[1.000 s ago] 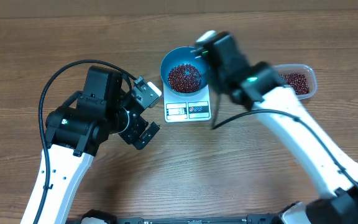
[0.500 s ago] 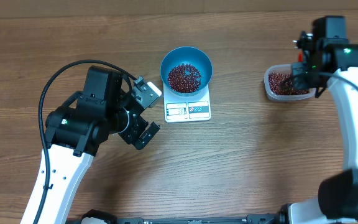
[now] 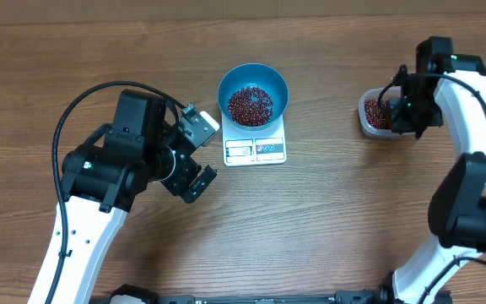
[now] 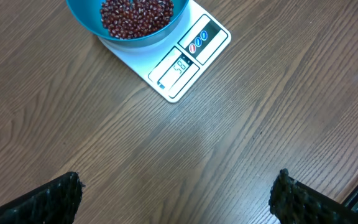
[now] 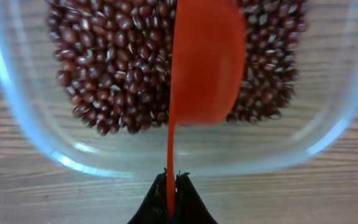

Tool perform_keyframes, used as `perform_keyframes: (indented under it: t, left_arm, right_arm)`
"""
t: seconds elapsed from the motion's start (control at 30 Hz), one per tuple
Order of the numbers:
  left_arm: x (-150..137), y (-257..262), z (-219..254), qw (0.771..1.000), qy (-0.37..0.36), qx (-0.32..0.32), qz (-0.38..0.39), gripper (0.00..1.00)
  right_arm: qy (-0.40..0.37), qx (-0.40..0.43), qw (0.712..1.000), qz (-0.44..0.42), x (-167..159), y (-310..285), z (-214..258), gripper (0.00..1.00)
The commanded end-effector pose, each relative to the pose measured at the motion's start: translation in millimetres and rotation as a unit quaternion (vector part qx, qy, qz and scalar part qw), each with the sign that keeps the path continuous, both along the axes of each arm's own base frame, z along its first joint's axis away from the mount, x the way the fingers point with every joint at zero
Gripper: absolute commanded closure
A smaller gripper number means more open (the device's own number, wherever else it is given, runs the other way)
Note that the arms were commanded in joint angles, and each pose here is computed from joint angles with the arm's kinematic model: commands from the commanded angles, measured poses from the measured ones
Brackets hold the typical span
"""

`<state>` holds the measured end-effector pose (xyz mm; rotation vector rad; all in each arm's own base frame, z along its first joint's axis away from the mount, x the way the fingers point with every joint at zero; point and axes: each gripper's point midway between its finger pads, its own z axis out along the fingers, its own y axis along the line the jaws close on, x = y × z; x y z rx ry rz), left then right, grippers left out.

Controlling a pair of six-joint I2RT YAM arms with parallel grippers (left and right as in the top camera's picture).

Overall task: Scoop item into bowl and weigh 150g on scale
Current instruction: 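Dip the red cup into the beans and scoop with the right gripper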

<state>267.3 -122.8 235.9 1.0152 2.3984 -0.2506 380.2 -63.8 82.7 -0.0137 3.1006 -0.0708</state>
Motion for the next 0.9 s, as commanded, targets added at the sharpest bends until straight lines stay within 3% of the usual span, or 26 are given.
perform_keyframes:
  t: [0.0,0.5,0.87]
  left_arm:
    - [3.6,-1.5,8.5,1.000,-0.010,-0.008,0.004,0.00]
    - [3.6,-1.4,8.5,1.000,-0.010,-0.008,0.004,0.00]
    - [3.6,-1.4,8.5,1.000,-0.010,-0.008,0.004,0.00]
  right_arm:
    - [0.013,0.003,1.000,-0.005,3.8,3.0,-13.2,0.96]
    - [0.005,0.144,0.990,-0.009,3.9,43.3,-9.0,0.96]
    - [-0.029,0.267,0.961,-0.067,10.9,38.0,5.9,0.96]
